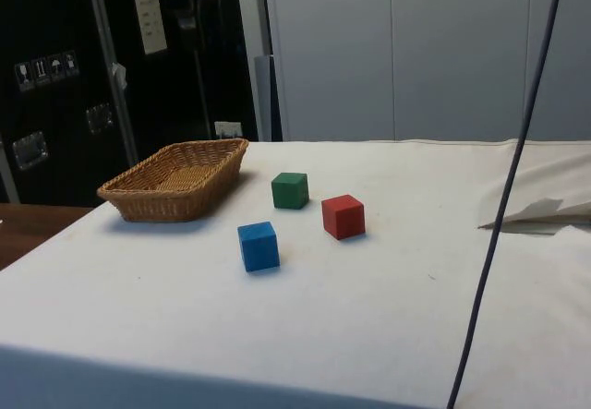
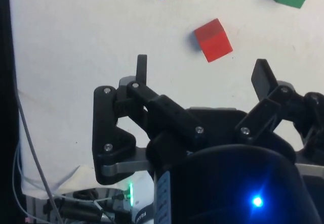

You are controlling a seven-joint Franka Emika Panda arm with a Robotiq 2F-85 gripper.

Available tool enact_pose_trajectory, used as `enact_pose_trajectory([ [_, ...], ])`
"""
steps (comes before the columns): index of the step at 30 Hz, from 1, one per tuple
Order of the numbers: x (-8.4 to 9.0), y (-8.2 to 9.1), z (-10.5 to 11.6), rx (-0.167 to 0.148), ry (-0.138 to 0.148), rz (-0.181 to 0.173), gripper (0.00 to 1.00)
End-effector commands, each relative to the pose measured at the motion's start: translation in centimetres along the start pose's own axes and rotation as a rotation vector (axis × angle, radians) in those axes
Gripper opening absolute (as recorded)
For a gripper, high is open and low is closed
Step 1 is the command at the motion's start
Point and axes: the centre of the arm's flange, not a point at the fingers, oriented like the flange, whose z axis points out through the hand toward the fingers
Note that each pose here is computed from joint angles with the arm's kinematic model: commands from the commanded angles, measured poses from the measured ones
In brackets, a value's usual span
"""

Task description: Pick up the blue cube and place it into the basket.

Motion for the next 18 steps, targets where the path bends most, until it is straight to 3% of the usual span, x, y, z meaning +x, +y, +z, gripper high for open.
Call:
enact_pose_trajectory([
  [1,0.1,-0.1,0.2,0.01,0.009,-0.015,1.0],
  [11,0.2,-0.3,1.6,0.018,0.02,-0.09,1.0],
  [12,0.1,-0.2,1.5,0.01,0.012,-0.084,1.0],
  [13,0.2,-0.4,1.9,0.019,0.025,-0.108,1.0],
  [18,0.2,-0.5,2.8,0.022,0.033,-0.145,1.0],
])
